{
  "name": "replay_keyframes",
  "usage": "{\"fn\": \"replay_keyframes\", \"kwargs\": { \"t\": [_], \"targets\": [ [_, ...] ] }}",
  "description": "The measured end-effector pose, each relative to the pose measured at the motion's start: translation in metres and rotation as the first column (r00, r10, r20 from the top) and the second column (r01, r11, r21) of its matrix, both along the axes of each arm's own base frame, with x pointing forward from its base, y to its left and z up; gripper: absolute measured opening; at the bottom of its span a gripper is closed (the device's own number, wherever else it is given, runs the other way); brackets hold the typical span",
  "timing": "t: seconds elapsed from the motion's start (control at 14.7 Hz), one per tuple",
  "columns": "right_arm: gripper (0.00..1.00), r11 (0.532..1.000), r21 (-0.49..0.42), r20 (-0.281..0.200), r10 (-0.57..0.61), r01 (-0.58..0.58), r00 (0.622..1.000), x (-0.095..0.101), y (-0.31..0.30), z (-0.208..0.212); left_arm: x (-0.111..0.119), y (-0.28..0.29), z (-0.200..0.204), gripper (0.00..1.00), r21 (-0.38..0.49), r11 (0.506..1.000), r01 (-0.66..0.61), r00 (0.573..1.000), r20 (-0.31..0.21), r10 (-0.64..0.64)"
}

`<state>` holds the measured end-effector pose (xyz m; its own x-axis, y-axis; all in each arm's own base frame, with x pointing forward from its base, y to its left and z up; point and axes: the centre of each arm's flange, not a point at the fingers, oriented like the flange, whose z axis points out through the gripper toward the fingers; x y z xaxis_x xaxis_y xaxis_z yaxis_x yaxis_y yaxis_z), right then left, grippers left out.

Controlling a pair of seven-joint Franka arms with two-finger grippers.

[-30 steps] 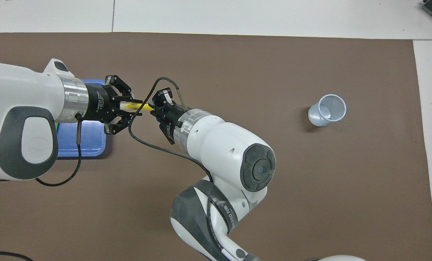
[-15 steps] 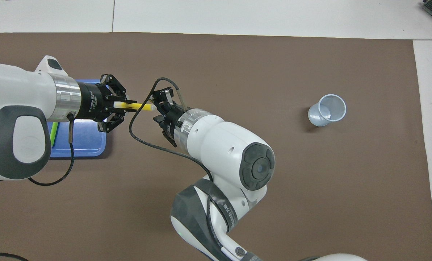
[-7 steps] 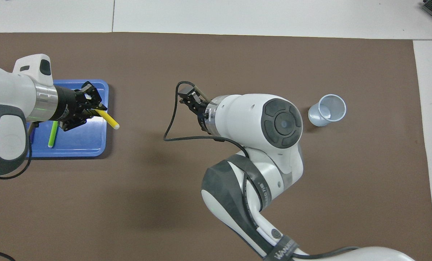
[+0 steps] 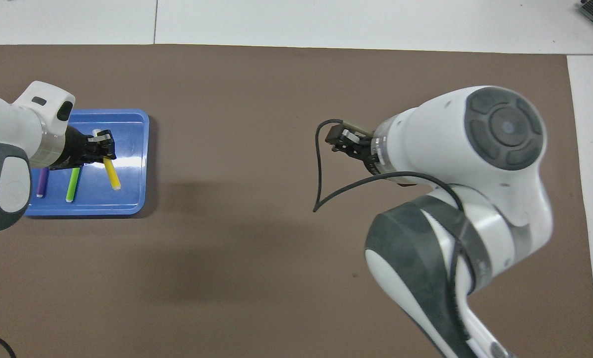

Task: Right arm passes pens to left for tray arrangement
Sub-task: 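Lower the yellow pen into the tray while the right gripper withdraws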

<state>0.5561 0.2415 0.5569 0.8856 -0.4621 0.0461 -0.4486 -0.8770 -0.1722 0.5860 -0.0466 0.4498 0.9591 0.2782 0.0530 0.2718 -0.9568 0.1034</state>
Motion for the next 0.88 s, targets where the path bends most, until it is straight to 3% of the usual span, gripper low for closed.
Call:
{"fn": "replay_keyframes", "kwargs": {
  "t": [0.41,0.68,0.88],
  "targets": [
    [1.00,0.977,-0.074,-0.092,0.195,-0.202,0.976,-0.007,-0.100,0.025,0.017,0.032,-0.054,0.17,0.005,0.975,0.224,0.975,0.012,-0.224],
    [1.00,0.956,-0.078,-0.090,0.274,-0.281,0.957,-0.001,-0.125,0.024,0.020,0.058,-0.093,0.17,0.039,0.955,0.294,0.956,-0.027,-0.293],
    [1.00,0.942,-0.081,-0.084,0.318,-0.325,0.944,0.003,-0.149,0.025,0.013,0.053,-0.129,0.17,0.034,0.949,0.313,0.950,-0.011,-0.313]
  ]
}}
